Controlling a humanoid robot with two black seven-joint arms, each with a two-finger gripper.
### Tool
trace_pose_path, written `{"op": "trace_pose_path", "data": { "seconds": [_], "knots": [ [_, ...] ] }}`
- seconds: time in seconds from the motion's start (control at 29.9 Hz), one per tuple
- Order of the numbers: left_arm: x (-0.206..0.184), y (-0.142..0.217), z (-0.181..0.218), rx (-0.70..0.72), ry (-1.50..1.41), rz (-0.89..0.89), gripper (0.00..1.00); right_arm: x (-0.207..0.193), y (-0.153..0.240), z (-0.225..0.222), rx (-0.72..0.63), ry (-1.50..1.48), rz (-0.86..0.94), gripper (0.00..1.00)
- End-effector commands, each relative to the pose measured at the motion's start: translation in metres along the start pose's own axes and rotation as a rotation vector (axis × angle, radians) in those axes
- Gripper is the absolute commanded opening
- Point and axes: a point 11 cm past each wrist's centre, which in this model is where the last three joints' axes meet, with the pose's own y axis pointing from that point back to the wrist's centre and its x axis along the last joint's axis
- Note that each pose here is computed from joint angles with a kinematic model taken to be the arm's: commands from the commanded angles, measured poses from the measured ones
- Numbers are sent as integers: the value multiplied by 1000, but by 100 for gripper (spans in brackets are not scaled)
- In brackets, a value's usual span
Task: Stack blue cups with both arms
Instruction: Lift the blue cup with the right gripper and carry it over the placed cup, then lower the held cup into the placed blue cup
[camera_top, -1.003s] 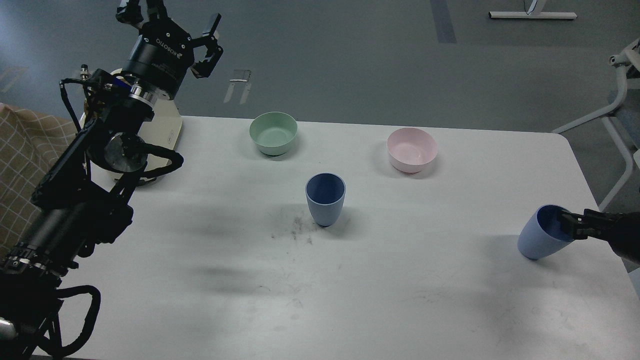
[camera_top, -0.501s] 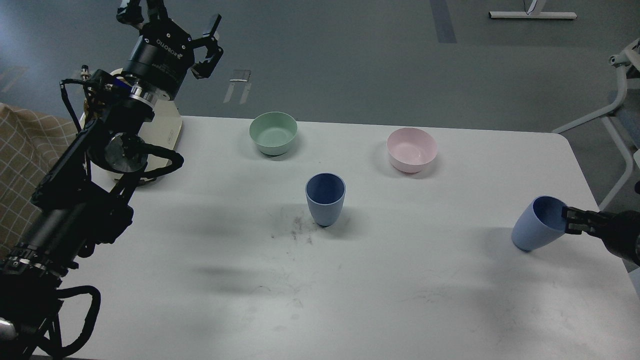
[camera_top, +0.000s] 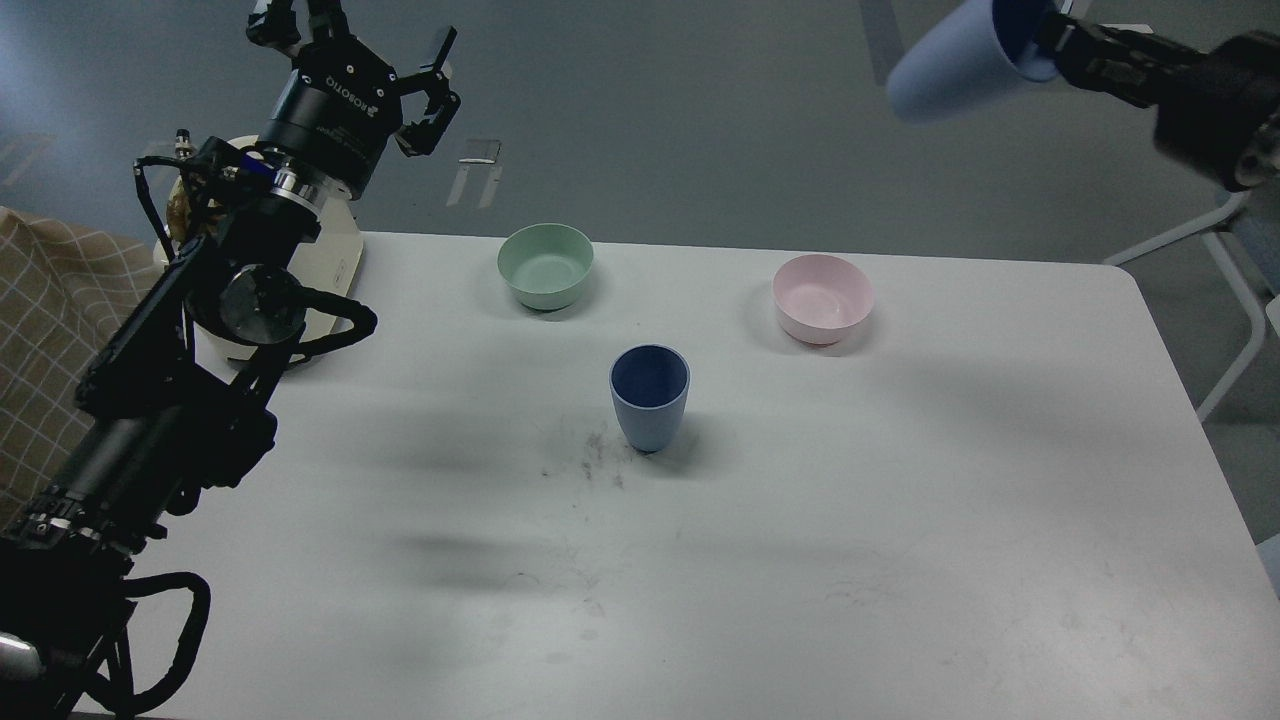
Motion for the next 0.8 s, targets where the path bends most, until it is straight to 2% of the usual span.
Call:
{"op": "trace_pose_path", "data": {
  "seconds": [0.0, 0.17, 0.27, 0.43, 0.6, 0.77],
  "knots": [
    [0, 0, 1, -5, 2, 2, 98, -43, -49, -82, 159, 43, -120, 0],
    [2, 0, 4, -7, -7, 3, 98, -116, -77, -130, 228, 122, -290, 0],
    [4, 1, 6, -9, -13, 5, 98, -136, -78, -131, 218, 205, -330, 0],
    [5, 1, 8, -12, -12, 7, 98, -143, -77, -129, 208, 265, -352, 0],
    [1, 0, 3, -10, -1, 2, 98, -135, -72, -102, 137, 284, -349, 0],
    [1, -1, 4, -13, -1, 1, 98, -155, -68, -91, 115, 303, -405, 0]
  ]
}}
